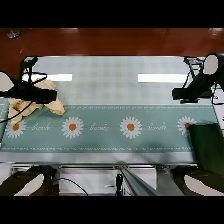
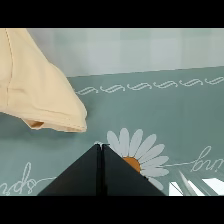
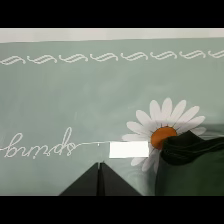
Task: Fold the shirts.
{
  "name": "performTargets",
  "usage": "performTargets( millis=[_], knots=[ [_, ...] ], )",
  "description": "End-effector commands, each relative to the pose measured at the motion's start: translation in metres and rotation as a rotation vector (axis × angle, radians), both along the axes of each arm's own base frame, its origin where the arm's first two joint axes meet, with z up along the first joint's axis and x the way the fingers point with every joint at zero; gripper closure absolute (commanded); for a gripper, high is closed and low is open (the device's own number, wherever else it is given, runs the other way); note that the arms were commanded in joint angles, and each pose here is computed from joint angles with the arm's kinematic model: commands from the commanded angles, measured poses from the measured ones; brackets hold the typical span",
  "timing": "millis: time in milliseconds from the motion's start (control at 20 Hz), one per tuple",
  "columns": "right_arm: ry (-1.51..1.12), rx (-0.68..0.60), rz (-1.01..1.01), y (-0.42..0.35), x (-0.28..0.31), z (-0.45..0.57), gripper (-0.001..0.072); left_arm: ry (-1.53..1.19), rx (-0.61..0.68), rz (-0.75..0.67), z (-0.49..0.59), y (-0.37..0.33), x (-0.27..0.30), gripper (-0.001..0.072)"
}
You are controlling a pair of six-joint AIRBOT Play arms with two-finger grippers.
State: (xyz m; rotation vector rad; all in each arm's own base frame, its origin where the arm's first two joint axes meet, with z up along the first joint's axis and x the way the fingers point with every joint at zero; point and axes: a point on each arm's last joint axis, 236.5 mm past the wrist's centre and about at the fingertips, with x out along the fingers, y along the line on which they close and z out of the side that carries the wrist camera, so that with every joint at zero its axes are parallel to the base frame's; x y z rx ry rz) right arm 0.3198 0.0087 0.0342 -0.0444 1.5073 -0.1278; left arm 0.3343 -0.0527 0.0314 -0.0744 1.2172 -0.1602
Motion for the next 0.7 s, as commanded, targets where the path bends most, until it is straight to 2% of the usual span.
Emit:
performTargets(
  millis=[0,500,650],
  knots=[
    [0.001,0.0,0.001,0.0,0.0,0.0,0.0687,0.001,0.0,0.0,0.0,0.0,0.0,0.0679],
    [0.001,0.0,0.001,0.0,0.0,0.0,0.0687,-0.003,0.0,0.0,0.0,0.0,0.001,0.0678],
    [-0.001,0.001,0.001,0.001,0.001,0.0,0.0686,-0.143,-0.005,0.025,0.008,0.001,0.036,0.0678]
  ],
)
